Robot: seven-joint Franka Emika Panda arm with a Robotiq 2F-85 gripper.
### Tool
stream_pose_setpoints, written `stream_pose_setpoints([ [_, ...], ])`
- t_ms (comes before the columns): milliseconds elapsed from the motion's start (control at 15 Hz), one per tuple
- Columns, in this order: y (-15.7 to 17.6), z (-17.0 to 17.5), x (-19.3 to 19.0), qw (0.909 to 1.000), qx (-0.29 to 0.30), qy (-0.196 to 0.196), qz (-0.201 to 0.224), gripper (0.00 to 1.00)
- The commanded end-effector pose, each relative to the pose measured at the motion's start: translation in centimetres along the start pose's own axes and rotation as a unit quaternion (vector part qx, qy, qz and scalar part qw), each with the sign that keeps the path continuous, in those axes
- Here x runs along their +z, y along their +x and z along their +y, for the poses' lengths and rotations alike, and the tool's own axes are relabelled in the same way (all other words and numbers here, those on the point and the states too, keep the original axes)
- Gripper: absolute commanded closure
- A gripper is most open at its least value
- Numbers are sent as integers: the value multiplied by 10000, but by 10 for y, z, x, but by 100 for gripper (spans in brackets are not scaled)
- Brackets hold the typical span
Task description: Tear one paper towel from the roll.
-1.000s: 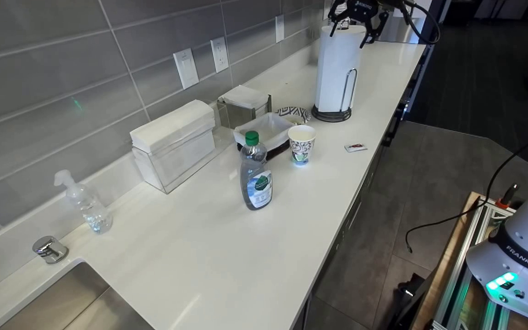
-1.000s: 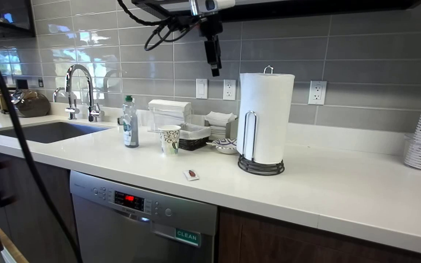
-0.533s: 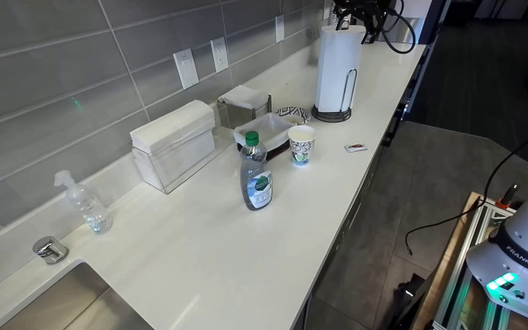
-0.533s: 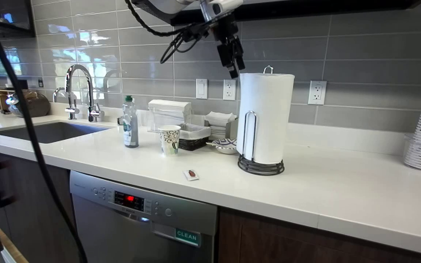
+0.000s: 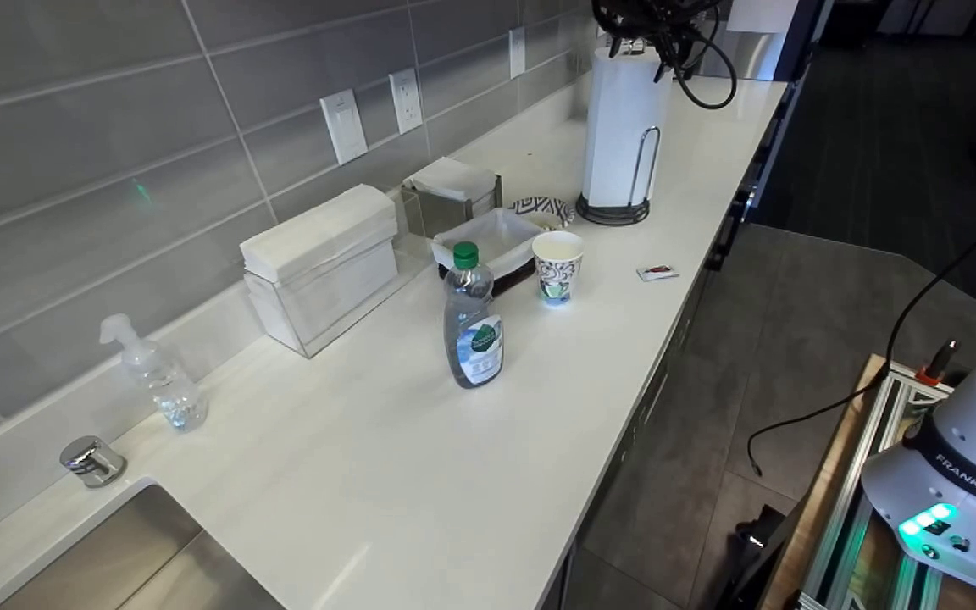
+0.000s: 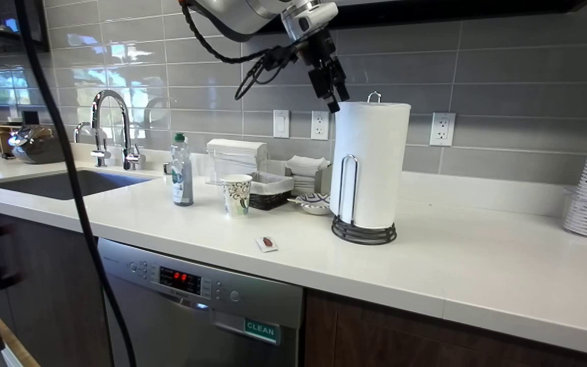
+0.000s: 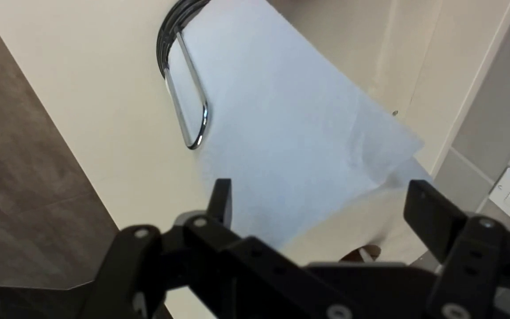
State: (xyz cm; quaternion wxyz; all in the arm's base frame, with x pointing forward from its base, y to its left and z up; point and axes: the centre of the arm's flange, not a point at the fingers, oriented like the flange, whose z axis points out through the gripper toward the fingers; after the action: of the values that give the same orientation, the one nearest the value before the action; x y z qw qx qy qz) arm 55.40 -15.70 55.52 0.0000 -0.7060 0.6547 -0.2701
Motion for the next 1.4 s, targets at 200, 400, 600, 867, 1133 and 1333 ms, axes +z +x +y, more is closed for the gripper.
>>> stream_pose_setpoints([
  [200, -11, -12, 7, 10000, 36, -7, 2, 4],
  [400, -12, -13, 10, 10000, -14, 20, -14, 16],
  [600, -13, -13, 13, 10000, -38, 27, -23, 25],
  [867, -17, -13, 12, 9998, -159, 43, -73, 29],
  [1133, -21, -13, 7, 9998, -194, 18, -91, 50],
  [1333, -21, -10, 4, 9998, -180, 7, -118, 82],
])
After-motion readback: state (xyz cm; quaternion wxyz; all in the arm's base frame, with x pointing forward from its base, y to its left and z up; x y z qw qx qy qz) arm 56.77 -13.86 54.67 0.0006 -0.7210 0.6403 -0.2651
